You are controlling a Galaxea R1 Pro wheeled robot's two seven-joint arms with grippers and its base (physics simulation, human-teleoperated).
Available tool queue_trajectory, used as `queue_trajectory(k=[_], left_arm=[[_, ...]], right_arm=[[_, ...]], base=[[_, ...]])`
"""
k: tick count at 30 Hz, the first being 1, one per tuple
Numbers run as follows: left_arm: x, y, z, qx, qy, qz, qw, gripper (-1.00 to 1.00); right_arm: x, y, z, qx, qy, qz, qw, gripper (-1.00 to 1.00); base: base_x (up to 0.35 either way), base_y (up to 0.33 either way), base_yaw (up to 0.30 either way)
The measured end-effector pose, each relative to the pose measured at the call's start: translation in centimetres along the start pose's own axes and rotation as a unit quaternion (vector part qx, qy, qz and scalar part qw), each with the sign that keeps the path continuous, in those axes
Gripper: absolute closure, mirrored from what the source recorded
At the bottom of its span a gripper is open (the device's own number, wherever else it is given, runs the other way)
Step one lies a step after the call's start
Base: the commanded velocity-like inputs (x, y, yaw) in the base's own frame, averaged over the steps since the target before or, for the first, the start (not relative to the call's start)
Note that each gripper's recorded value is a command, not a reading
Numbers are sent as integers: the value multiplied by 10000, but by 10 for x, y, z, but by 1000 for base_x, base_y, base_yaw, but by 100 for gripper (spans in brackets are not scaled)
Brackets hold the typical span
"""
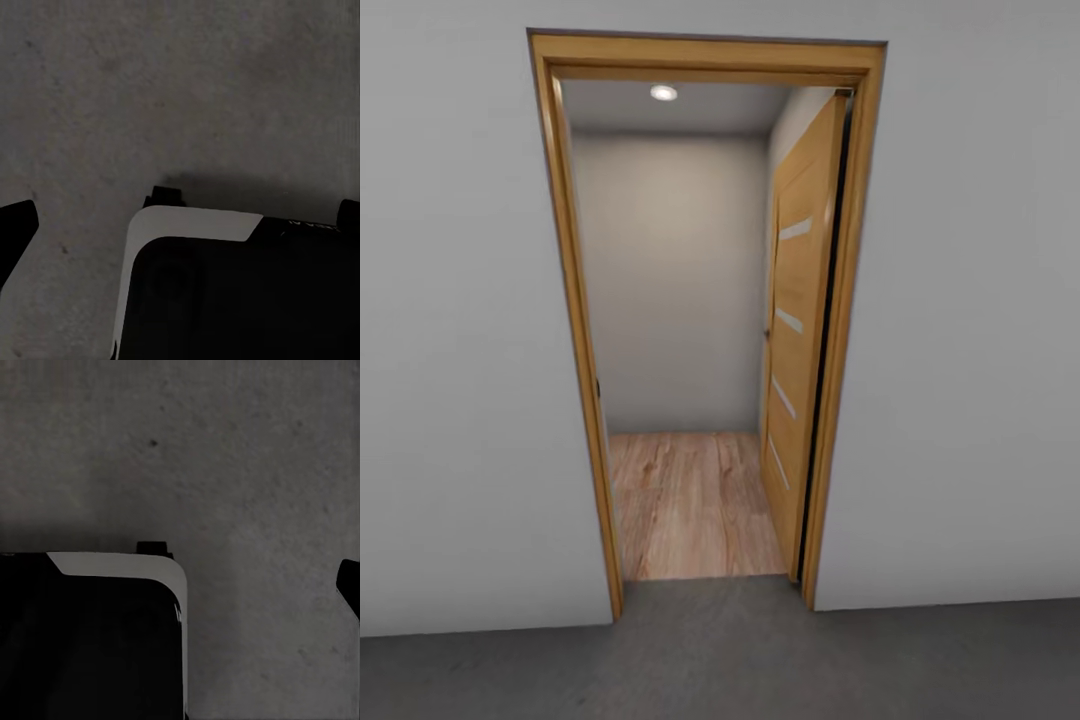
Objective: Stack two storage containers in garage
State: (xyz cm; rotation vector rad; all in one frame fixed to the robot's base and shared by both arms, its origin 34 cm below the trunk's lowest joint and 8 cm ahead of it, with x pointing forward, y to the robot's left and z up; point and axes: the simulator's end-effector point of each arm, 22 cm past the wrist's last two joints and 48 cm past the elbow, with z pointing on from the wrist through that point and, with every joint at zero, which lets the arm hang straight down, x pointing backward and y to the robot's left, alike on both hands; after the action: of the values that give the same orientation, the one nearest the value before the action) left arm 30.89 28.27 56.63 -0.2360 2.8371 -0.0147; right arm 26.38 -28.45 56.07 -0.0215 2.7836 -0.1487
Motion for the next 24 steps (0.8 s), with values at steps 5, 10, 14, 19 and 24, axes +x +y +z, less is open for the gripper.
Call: queue_trajectory(k=[5,10,14,19,24], left_arm=[[0,0,0,0,0,3,10000,-100],[0,0,0,1,0,3,10000,-100],[0,0,0,1,0,12,10000,-100],[0,0,0,1,0,12,10000,-100],[0,0,0,1,0,14,10000,-100]], right_arm=[[0,0,0,2,-1,5,10000,-100],[0,-1,0,7,-1,5,10000,-100],[0,-1,0,3,-2,2,10000,-100],[0,-1,0,-5,-4,-23,10000,-100],[0,-1,0,-6,-4,-31,10000,-100]], base=[[326,0,180],[326,0,49],[326,0,6],[326,0,1],[326,0,0]])
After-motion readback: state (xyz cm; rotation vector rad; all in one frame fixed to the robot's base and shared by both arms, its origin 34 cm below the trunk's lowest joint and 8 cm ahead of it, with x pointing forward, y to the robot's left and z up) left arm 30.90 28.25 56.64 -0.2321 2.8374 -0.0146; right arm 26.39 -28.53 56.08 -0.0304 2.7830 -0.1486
